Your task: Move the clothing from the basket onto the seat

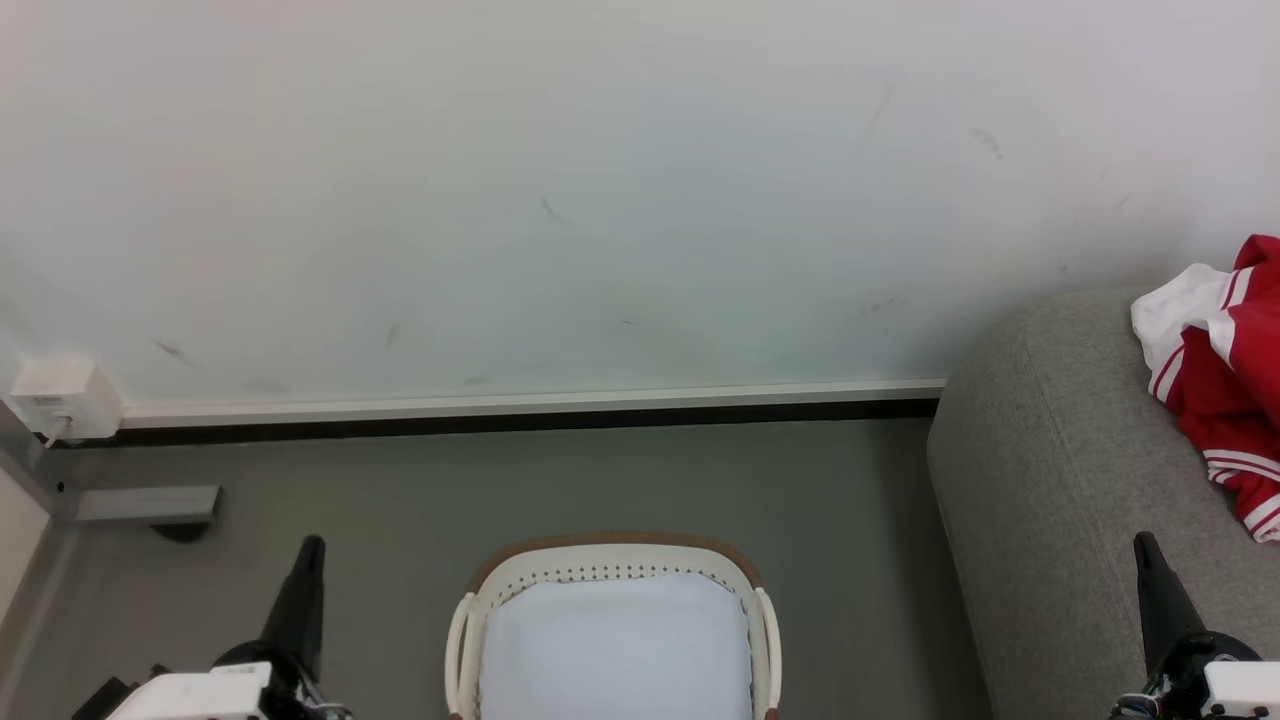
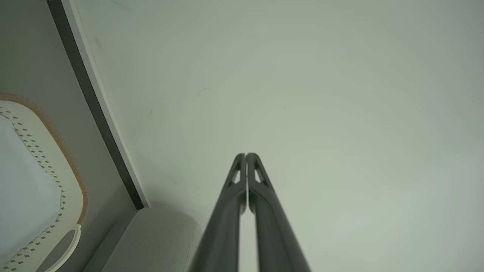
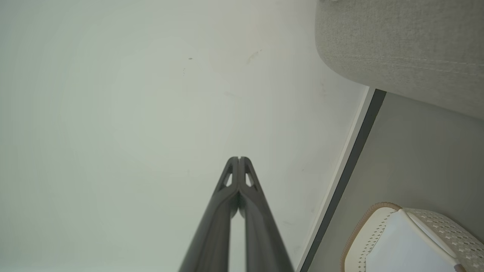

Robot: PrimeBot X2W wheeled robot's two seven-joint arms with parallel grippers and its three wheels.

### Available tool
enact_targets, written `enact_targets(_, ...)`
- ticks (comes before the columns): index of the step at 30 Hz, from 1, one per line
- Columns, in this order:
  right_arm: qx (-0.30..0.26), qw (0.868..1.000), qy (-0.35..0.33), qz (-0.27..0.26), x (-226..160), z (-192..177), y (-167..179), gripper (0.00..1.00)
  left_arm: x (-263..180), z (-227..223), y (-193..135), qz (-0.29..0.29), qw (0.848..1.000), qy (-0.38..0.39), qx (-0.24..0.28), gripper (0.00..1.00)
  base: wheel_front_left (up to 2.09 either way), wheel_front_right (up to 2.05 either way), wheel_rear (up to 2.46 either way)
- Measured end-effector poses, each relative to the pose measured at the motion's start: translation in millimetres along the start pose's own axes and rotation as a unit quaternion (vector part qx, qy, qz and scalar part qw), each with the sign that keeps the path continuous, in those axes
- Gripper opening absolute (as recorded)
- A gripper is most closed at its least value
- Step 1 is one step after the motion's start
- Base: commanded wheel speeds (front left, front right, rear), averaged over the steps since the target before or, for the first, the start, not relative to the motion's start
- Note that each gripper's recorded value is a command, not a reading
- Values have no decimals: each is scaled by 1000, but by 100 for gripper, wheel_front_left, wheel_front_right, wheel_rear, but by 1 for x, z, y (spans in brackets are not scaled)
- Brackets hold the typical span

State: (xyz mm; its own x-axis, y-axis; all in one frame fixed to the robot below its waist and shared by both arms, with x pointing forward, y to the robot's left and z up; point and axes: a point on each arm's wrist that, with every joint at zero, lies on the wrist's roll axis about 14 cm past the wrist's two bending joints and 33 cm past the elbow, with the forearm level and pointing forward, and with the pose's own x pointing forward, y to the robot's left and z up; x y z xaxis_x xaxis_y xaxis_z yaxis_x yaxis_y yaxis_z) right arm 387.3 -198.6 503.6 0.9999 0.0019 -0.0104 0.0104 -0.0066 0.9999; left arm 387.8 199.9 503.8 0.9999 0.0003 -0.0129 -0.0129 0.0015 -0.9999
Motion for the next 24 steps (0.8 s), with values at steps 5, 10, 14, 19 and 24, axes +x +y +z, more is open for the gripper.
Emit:
enact_targets(5,0,1000,0,0,0,0,0,0,0,0,0,0,1000,0,0,0,0,0,0)
enact_targets(10,0,1000,0,0,0,0,0,0,0,0,0,0,1000,0,0,0,0,0,0)
enact_targets(14,0,1000,0,0,0,0,0,0,0,0,0,0,1000,0,0,0,0,0,0)
enact_targets(19,0,1000,0,0,0,0,0,0,0,0,0,0,1000,0,0,0,0,0,0)
enact_targets(24,0,1000,0,0,0,0,0,0,0,0,0,0,1000,0,0,0,0,0,0)
